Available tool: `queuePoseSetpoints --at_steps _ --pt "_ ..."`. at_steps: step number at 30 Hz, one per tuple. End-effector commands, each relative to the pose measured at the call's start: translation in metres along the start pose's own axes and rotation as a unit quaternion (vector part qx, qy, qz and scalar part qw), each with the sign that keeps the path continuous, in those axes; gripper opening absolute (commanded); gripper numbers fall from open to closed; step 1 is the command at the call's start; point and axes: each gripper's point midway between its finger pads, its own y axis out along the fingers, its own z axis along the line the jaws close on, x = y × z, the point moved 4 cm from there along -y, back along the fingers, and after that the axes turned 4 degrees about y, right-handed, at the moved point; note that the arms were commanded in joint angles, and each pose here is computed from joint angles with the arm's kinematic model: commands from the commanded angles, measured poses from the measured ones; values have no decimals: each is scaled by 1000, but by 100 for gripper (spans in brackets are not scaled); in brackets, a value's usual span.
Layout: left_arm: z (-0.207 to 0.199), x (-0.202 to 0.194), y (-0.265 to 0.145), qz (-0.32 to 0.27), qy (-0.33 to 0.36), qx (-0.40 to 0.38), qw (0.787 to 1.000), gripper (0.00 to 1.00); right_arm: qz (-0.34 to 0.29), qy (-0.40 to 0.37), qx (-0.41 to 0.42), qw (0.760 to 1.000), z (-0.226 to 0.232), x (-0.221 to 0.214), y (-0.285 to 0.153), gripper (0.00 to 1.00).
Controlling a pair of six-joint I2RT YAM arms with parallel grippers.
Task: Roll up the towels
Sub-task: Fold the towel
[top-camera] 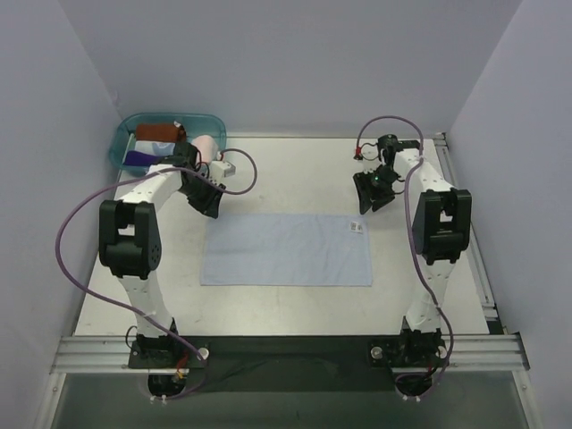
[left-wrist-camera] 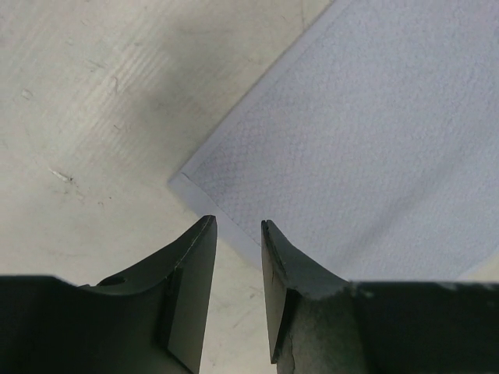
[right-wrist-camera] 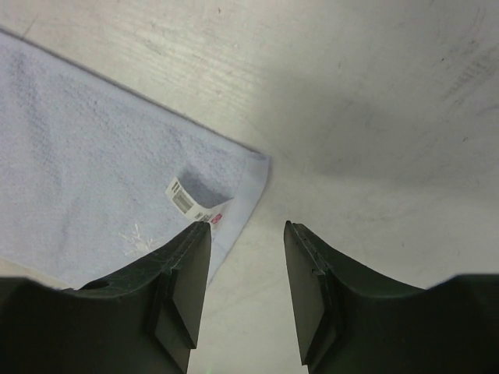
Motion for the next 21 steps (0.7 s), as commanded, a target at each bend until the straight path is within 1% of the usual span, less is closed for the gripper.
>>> queuePoseSetpoints --at_steps 1,7,12,17,19,21 --pt "20 24 -3 -34 -1 31 999 40 20 5 -3 1000 1 2 3 43" --pt "26 19 16 -22 -9 24 999 41 48 9 -1 999 -4 -3 27 41" --pt "31 16 25 -16 -12 28 999 41 63 11 3 998 -2 -8 40 40" --pt "36 14 29 -10 -12 38 999 42 74 4 3 997 0 -12 49 36" --pt "39 12 31 -3 -12 44 999 42 79 2 1 997 1 -15 51 33" --pt "41 9 34 2 -13 49 999 42 78 0 1 997 1 -14 51 27"
